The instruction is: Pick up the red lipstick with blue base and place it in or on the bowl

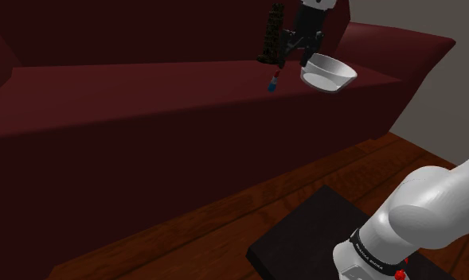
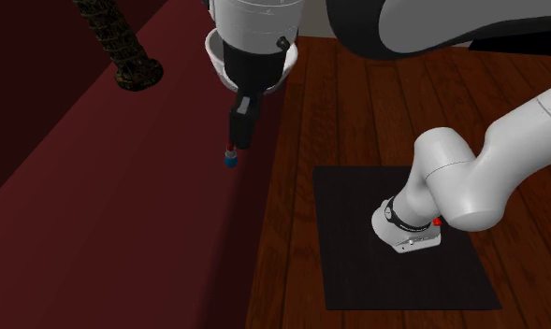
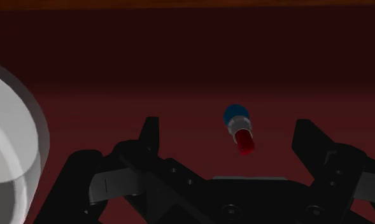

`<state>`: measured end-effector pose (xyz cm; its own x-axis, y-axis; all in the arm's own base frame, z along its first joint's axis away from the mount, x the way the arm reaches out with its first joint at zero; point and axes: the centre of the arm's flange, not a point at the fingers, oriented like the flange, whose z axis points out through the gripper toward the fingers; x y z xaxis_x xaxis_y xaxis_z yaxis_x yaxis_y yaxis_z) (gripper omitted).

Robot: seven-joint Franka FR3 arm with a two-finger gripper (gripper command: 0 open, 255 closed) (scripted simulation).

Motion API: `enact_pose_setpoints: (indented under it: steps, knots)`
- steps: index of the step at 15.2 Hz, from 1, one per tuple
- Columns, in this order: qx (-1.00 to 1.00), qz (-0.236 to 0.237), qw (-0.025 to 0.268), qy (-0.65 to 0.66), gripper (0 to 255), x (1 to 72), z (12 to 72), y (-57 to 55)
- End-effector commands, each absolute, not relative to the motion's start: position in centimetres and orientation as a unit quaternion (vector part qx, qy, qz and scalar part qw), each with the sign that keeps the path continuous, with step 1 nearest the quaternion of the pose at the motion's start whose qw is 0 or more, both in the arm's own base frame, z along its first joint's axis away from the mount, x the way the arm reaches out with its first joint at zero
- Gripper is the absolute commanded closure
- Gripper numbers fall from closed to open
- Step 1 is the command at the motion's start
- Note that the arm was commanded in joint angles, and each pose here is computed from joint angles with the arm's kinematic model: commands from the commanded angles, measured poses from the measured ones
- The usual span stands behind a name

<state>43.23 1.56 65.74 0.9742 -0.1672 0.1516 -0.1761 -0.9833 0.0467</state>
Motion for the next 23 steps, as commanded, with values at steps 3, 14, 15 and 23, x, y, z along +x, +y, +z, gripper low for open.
enact_pose_setpoints:
  steps: [3, 14, 15, 23]
  knots:
    - [0.992, 0.082, 0.030, -0.092, 0, 46.8, 67.3, 3.2]
    - [0.992, 0.082, 0.030, -0.092, 0, 47.4, 63.4, 2.9]
    - [0.992, 0.082, 0.030, -0.092, 0, 47.4, 63.4, 2.9]
    - [0.992, 0.082, 0.030, -0.092, 255, 47.4, 63.4, 2.9]
